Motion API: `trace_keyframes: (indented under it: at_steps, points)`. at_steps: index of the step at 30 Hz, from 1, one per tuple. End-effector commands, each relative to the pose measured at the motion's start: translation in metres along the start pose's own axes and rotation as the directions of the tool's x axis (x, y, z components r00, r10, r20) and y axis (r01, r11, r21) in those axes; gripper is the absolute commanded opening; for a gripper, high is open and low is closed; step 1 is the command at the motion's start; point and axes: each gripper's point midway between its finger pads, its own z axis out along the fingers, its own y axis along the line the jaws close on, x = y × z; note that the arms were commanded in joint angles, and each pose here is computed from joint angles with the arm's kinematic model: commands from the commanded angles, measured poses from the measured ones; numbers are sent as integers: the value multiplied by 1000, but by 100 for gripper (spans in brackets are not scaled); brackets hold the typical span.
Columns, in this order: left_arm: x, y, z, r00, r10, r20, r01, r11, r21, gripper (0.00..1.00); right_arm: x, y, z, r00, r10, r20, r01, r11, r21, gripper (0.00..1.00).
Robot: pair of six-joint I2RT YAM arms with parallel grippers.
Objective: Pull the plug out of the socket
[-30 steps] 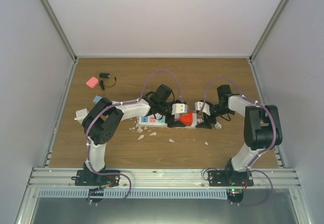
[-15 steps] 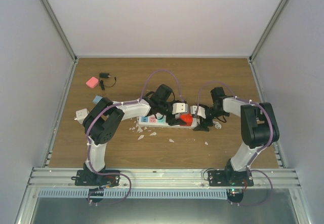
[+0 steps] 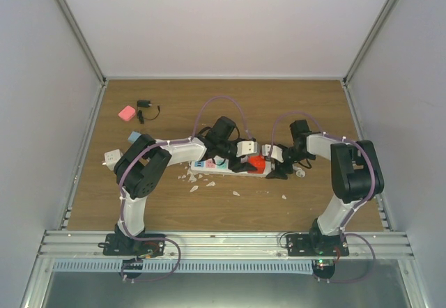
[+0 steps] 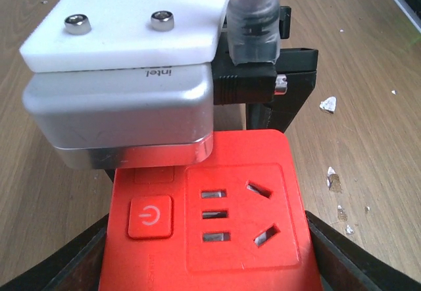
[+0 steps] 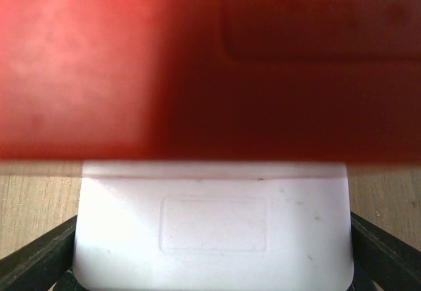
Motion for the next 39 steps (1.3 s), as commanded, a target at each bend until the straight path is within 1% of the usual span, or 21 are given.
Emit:
trace_keyframes:
  at_steps: [1,4,5,6,7,8,9,10,12,15,20,27,30,33,37,39]
  points:
    - [-45,-11,-13,989,58,139,-63,997,36,43,0,-5,3,1000,-8,-10,8,1000,13,63]
    - [-41,-7,-14,987,106,120,-106,994,-7,42,0,-5,3,1000,-7,-10,7,1000,11,60]
    - [-39,-5,-13,987,120,107,-118,993,-23,42,-1,-5,3,1000,-5,-8,5,1000,10,61]
    - [-35,-4,-12,988,124,91,-121,992,-28,41,-2,-6,2,1000,2,-2,-2,1000,10,65]
    - [-32,-2,-11,989,127,78,-125,992,-32,41,-5,-8,0,1000,10,12,-10,1000,9,72]
    - [-29,0,-11,990,124,69,-122,992,-34,40,-9,-10,-3,999,16,29,-16,1000,6,82]
    - [-26,1,-12,991,116,64,-114,993,-33,40,-15,-11,-6,998,21,52,-21,1000,4,89]
    - [-23,2,-13,993,106,60,-105,994,-34,40,-20,-12,-10,997,23,73,-23,1000,2,94]
    - [-18,3,-15,995,83,52,-81,996,-30,39,-34,-15,-18,993,13,121,-14,1000,8,99]
    - [-10,3,-19,997,60,40,-59,998,-29,39,-57,-16,-32,979,-1,206,-3,1000,19,99]
    - [6,-2,-29,999,42,14,-42,999,-7,39,-85,-14,-50,949,-23,315,13,999,36,100]
    - [25,-5,-49,1000,20,-11,-20,1000,14,39,-112,-10,-59,894,19,447,-33,999,24,100]
    - [31,-8,-55,1000,14,-19,-14,1000,23,39,-114,-7,-52,882,48,469,-59,998,11,100]
    - [31,-10,-60,1000,13,-14,-12,1000,27,39,-112,-5,-38,905,55,422,-66,998,10,99]
    - [32,-14,-62,1000,16,-18,-15,999,46,39,-113,-5,-38,907,53,419,-72,997,28,100]
    - [32,-16,-65,1000,15,-15,-14,999,49,39,-121,-5,-44,895,47,443,-70,997,36,100]
